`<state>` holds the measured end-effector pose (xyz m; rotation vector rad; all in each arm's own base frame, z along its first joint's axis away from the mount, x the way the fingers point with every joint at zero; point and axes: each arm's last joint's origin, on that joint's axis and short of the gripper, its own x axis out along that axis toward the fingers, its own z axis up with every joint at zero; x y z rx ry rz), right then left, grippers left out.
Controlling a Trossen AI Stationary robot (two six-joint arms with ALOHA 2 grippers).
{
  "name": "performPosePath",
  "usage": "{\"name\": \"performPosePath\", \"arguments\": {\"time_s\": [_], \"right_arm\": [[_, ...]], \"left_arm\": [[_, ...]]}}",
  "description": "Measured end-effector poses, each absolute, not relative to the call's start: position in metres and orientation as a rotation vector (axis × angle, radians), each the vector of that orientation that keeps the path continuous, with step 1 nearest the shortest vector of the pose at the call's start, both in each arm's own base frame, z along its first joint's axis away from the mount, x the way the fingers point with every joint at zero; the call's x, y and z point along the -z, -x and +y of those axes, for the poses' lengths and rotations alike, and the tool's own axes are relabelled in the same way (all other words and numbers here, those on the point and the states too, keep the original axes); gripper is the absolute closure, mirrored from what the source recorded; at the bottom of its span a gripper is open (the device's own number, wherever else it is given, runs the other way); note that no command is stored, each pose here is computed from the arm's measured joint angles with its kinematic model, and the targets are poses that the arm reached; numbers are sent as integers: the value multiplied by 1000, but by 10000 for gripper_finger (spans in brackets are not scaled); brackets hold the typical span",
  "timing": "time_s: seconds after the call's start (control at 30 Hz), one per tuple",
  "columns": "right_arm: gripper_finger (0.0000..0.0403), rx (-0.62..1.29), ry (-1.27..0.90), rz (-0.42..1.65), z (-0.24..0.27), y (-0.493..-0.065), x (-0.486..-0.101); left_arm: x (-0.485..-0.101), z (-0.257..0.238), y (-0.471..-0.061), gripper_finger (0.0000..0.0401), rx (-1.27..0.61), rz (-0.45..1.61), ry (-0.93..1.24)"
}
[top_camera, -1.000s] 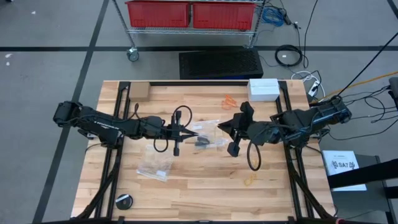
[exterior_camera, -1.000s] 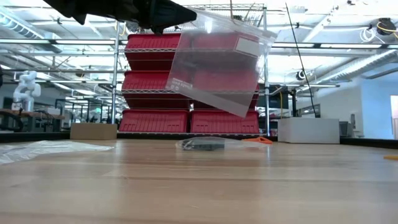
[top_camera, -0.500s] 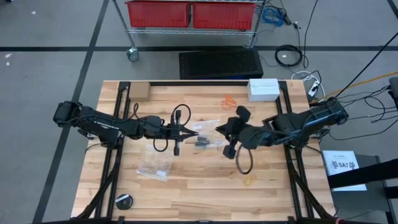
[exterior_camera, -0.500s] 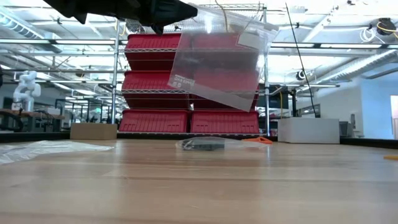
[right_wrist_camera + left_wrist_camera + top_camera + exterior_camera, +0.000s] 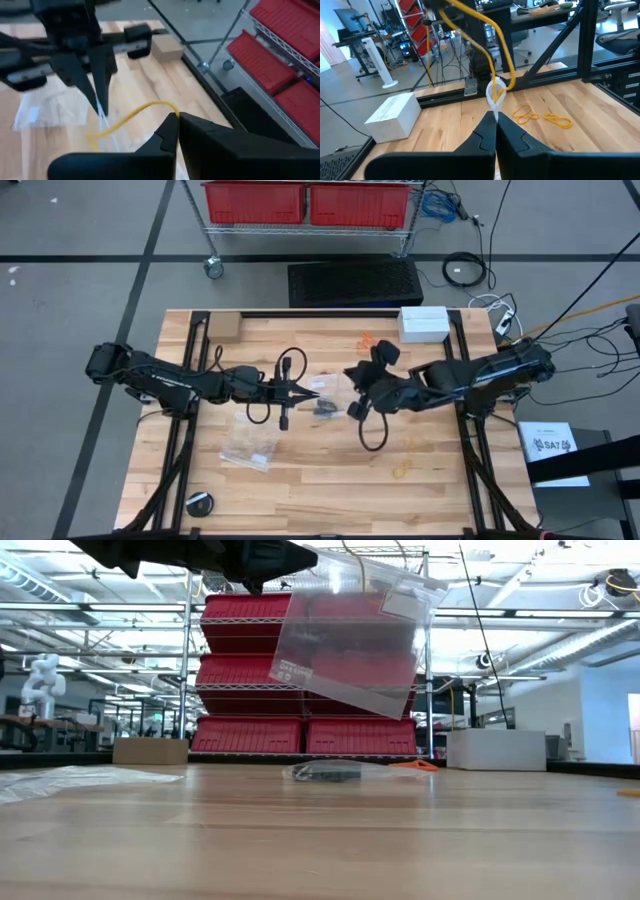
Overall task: Sort rubber bands
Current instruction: Put the yellow rubber band into the open transparent zip bag
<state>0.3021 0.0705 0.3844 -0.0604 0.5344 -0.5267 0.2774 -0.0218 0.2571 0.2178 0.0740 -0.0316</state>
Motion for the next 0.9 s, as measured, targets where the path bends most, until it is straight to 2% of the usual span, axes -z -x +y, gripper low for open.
{"name": "performPosePath", "arguments": {"time_s": [0.23,0.9], "right_arm": [[403,538,82,479,71,-305,-394],[403,540,123,595,93,-314,-364]], "left_arm": [[-257,-22,-277,401,31,74,-217],[-256,-21,-277,401,6,83,-219]]}}
